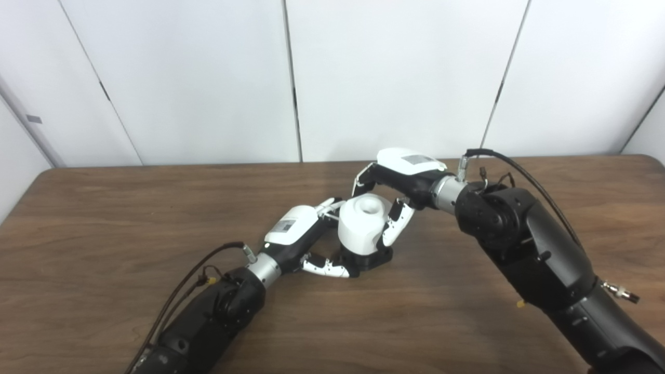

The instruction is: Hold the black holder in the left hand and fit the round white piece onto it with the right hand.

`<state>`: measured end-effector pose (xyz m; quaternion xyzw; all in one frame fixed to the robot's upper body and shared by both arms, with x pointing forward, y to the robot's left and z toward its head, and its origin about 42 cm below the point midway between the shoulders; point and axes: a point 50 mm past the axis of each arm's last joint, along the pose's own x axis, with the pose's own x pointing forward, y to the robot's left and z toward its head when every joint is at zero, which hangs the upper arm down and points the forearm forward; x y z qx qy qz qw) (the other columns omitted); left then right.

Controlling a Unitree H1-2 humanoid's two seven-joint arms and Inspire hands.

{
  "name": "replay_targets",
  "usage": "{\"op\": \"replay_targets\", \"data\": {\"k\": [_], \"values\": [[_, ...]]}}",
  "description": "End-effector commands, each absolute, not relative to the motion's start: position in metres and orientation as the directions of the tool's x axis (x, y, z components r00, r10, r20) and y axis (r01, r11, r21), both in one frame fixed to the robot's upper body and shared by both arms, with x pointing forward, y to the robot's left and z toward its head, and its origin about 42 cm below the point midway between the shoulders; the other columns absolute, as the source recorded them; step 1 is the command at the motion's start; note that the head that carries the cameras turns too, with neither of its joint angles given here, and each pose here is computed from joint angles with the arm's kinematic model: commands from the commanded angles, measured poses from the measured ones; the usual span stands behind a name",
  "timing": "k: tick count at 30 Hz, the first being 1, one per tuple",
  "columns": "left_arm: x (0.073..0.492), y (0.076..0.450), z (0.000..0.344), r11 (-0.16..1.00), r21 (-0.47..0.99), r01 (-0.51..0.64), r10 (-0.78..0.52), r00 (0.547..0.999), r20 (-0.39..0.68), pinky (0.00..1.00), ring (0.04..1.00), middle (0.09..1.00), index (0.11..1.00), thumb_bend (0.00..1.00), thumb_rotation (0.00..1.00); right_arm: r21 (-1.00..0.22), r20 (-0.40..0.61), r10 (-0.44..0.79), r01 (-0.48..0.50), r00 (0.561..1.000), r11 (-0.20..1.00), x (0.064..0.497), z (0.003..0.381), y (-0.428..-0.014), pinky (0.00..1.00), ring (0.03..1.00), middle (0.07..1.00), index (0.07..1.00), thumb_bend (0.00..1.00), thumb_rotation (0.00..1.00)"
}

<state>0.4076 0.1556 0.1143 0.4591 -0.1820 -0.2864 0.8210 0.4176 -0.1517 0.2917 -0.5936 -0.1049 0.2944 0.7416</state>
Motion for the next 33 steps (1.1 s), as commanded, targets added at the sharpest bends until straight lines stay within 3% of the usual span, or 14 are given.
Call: {"op": "replay_targets", "data": {"k": [1,15,26,33], "values": [[0.393,0.143,0.09,0.309,0.862,0.401,-0.681,0.727,-0.094,0.9,0.981,0.942,0.48,0.52,0.07,-0.965,-0.133,0.572,-0.237,0.809,0.11,0.42,0.316,-0.152,0.77,0.762,0.683,0.48,0.52,0.13],[0.394,0.143,0.092,0.322,0.855,0.407,-0.681,0.727,-0.089,0.91,0.986,0.944,0.48,0.52,0.07,-0.962,-0.204,0.559,-0.27,0.803,0.037,0.421,0.294,-0.152,0.79,0.794,0.706,0.482,0.52,0.13],[0.392,0.143,0.093,0.327,0.854,0.405,-0.68,0.728,-0.085,0.9,0.977,0.941,0.48,0.52,0.07,-0.956,-0.22,0.548,-0.291,0.807,0.045,0.418,0.279,-0.148,0.87,0.805,0.709,0.483,0.52,0.14],[0.392,0.144,0.092,0.329,0.855,0.401,-0.678,0.73,-0.082,0.9,0.974,0.939,0.48,0.52,0.07,-0.954,-0.228,0.567,-0.298,0.792,0.033,0.415,0.271,-0.142,0.86,0.8,0.714,0.483,0.52,0.14]]}}
